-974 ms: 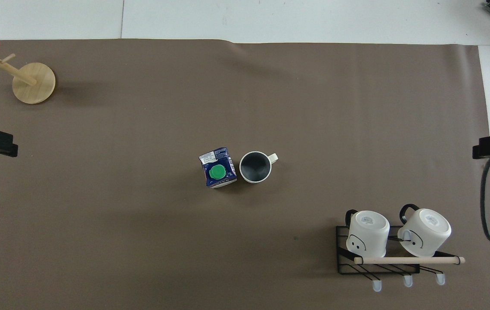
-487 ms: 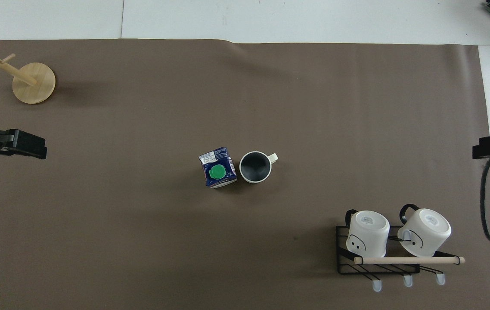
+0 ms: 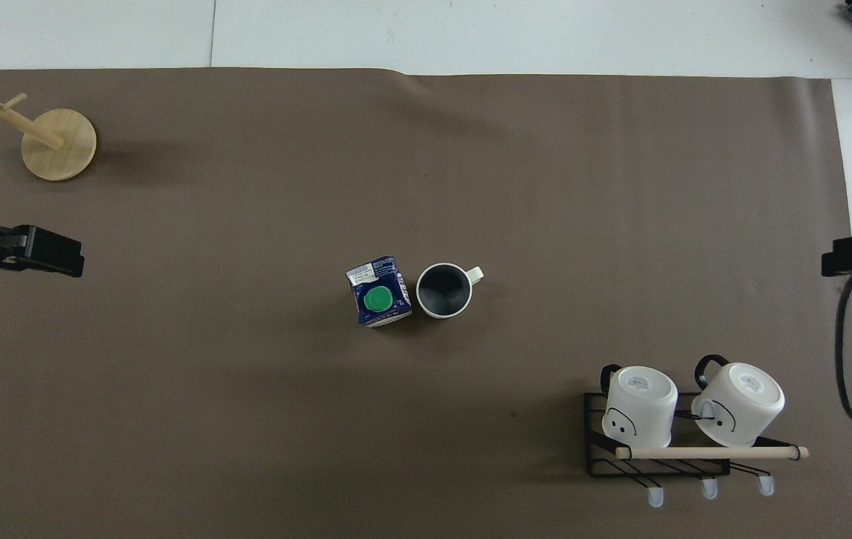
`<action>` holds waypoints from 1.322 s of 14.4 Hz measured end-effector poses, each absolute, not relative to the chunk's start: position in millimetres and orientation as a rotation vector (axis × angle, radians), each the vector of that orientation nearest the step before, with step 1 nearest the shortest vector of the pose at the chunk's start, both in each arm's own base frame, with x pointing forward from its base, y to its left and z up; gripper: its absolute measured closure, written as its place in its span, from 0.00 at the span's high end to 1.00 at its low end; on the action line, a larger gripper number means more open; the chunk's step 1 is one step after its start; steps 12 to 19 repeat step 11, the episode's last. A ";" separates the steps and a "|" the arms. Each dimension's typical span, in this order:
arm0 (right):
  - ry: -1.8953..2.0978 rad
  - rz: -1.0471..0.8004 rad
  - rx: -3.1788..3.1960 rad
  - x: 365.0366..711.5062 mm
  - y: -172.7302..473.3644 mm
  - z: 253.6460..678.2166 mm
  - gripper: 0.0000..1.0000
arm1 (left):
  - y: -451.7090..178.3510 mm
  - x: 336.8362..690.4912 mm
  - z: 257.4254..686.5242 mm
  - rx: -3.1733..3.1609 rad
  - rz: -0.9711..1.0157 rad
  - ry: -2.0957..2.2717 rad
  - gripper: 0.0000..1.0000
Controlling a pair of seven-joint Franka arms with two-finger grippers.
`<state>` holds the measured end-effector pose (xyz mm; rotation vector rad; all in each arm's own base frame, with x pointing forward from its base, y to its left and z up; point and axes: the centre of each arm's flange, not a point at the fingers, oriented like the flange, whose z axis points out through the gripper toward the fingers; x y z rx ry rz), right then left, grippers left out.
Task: Place cup and milk on table
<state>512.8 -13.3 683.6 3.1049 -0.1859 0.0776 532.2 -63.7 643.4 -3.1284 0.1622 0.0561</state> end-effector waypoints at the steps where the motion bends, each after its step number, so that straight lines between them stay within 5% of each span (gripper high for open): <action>1: -0.186 0.078 3.105 512.8 -13.3 683.6 1.00 | -63.7 532.2 643.4 -3.128 0.056 0.162 1.00; 19: -0.186 0.078 3.105 512.8 -13.3 683.6 1.00 | -65.4 532.0 643.8 -3.133 0.054 0.167 1.00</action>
